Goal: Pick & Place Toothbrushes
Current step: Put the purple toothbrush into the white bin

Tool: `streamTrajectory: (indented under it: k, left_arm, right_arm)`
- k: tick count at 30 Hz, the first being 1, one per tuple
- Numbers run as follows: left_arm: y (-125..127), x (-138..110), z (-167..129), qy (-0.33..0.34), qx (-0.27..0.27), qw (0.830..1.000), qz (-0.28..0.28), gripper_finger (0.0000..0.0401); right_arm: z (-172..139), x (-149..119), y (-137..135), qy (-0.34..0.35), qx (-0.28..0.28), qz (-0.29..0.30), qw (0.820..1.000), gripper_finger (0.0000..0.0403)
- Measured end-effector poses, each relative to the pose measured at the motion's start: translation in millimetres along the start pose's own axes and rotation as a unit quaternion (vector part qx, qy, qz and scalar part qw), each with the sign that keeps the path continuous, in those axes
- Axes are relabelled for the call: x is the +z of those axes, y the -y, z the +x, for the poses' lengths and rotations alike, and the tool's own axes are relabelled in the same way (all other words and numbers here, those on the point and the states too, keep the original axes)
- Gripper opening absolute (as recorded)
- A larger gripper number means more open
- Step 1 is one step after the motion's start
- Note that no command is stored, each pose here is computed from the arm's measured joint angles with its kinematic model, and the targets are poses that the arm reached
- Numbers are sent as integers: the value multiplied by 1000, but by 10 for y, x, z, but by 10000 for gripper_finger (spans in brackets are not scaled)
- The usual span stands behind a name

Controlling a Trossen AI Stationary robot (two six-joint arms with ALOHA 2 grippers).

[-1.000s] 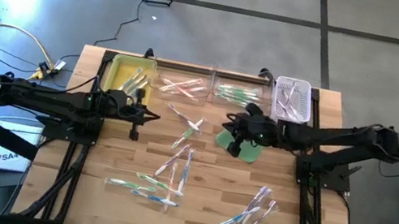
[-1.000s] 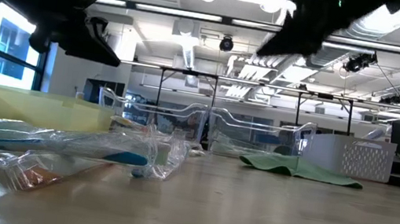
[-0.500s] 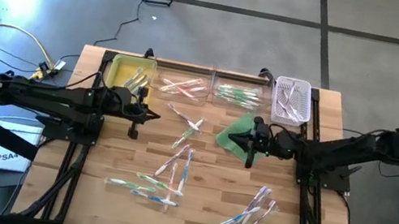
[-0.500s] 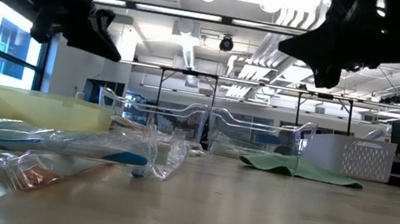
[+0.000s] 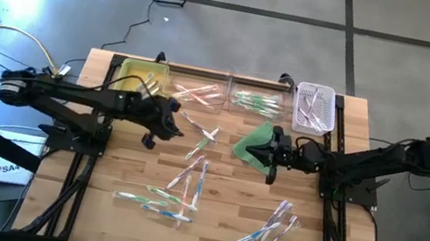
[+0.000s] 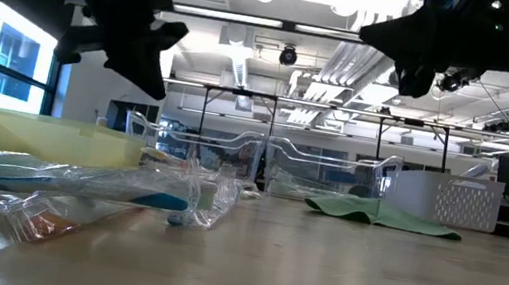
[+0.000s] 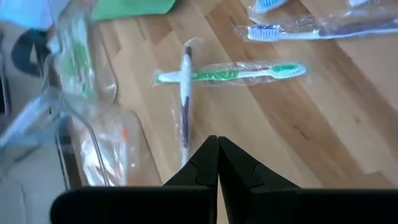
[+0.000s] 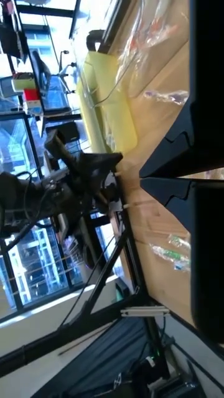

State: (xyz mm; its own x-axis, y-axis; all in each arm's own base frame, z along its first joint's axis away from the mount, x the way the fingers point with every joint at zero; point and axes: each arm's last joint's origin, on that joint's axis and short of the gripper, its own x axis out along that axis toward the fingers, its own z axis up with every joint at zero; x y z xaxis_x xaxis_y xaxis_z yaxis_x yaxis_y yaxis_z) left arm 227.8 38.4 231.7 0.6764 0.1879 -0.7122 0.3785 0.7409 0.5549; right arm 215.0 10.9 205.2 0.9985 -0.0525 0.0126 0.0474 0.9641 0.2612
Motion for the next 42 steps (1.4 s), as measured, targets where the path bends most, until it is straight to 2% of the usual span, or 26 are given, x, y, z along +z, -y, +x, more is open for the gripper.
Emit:
streamTrajectory:
  k: [3, 6, 12, 17, 21, 25, 31, 33, 42]
  left_arm:
    - [-78, 79, 66, -3, -3, 999, 38, 5]
    - [-172, 114, 114, -14, -8, 999, 49, 5]
    - [-507, 75, 220, -17, 0, 1000, 4, 1]
    - [-657, -24, 311, -24, -12, 999, -32, 1]
    - [-610, -29, 426, -33, -33, 998, -46, 0]
    - [-514, 24, 599, -53, -43, 997, -38, 0]
    - [-455, 40, 871, -124, 20, 990, -67, 0]
    - [-458, 32, 939, -129, 34, 988, -81, 0]
    - [-363, -52, 1159, -167, 30, 977, -130, 0]
  right_arm:
    - [0, -2, -8, -3, 13, 0, 1000, 2]
    - [0, -1, -14, -5, 24, 1, 1000, 2]
    - [0, 4, -13, -2, 23, 0, 1000, 2]
    - [0, -2, -12, -5, 23, -1, 1000, 2]
    - [0, -16, -6, -12, 17, -4, 1000, 2]
    - [0, -17, -5, -12, 17, -20, 1000, 2]
    - [0, -16, -6, -12, 17, -26, 999, 3]
    - [0, -16, -6, -12, 17, -25, 999, 3]
    - [0, -16, -6, -12, 17, -25, 999, 3]
